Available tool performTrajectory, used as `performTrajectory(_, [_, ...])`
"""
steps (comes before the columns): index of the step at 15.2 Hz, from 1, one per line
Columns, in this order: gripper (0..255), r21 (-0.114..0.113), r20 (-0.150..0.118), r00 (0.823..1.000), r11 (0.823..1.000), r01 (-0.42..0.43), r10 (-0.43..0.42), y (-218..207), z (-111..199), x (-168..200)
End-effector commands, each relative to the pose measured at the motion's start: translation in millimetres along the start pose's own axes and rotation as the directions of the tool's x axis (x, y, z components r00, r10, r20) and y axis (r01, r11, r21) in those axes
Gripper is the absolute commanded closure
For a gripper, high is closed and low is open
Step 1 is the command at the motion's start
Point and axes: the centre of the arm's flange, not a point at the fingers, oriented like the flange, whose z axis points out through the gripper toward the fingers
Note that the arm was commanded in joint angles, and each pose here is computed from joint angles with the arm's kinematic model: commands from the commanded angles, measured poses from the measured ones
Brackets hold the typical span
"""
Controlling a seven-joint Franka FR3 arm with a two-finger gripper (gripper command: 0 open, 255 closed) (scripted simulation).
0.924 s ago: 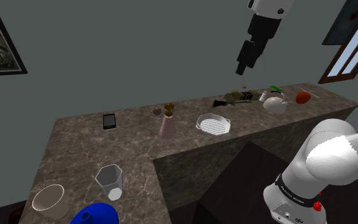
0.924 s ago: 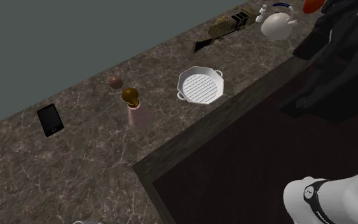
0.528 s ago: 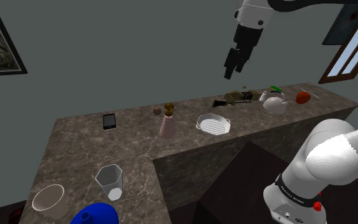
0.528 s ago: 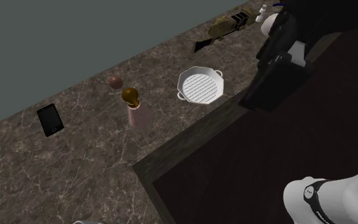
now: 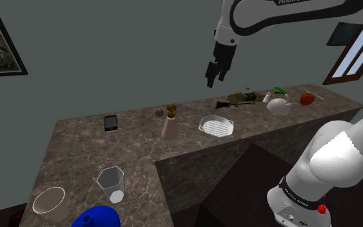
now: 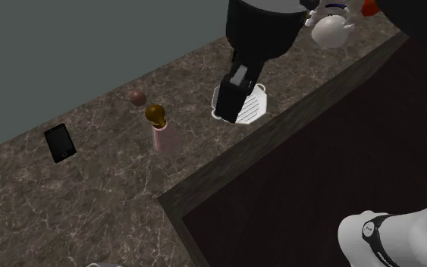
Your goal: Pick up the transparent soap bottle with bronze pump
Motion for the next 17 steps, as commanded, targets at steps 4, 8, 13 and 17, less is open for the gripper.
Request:
performTrajectory(4, [0, 0.007, 0.012, 1.000, 1.000, 0.006, -0.006, 6.9, 46.8, 52.1])
performTrajectory(8, [0, 0.012, 0.023, 1.000, 1.000, 0.011, -0.011, 13.8, 83.2, 91.5])
performTrajectory(13, [0, 0.019, 0.036, 0.999, 1.000, 0.017, -0.018, 21.8, 129.3, 140.3])
performTrajectory(17, [0, 0.024, 0.046, 0.999, 0.999, 0.022, -0.023, 27.7, 166.7, 179.0])
